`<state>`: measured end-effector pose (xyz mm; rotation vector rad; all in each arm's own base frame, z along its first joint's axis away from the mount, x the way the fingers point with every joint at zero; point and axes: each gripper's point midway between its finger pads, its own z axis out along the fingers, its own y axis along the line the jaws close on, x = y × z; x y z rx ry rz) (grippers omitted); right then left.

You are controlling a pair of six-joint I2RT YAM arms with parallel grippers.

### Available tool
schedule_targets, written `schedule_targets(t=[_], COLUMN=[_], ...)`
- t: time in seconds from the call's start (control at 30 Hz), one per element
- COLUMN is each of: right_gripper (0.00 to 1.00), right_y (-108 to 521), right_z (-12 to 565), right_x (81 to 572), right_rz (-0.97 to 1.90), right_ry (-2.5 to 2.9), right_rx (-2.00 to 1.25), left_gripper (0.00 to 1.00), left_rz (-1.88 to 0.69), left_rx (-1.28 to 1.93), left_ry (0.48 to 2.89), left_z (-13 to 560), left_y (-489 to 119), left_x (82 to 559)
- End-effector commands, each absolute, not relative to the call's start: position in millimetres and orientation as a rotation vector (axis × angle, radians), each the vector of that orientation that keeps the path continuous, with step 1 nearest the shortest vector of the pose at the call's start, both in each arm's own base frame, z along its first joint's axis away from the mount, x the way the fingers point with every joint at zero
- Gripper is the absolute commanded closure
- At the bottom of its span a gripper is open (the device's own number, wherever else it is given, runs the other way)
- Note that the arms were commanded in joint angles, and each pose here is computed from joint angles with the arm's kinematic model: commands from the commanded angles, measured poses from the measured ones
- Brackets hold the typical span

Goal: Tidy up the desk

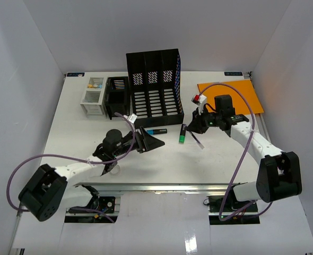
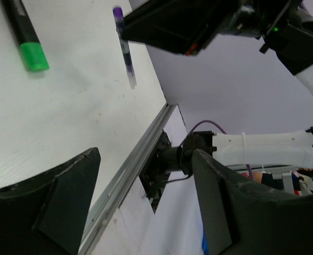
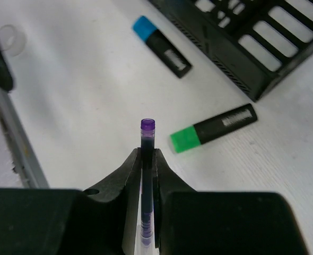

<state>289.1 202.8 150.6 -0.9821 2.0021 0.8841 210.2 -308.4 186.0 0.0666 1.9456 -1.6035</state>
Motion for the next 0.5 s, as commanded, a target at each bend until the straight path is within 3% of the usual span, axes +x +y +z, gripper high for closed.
schedule_targets(t=[0.0, 0.47], right_gripper=[0.92, 0.92], right_y=[222.7, 231.1], right_z=[172.4, 182.6], right_x=[240.9, 219.9], right_rz=[1.062, 1.05], right_ry=[1.781, 1.691], right_rx=[-1.217, -1.295], left_gripper=[0.26, 0.48], left_rz=[-1.627, -1.642], left_rx=[0.072, 0.122], left_ry=[1.825, 1.873], left_z=[218.3, 211.7], left_y=[-343.4, -390.0], left_x=[229.4, 236.3])
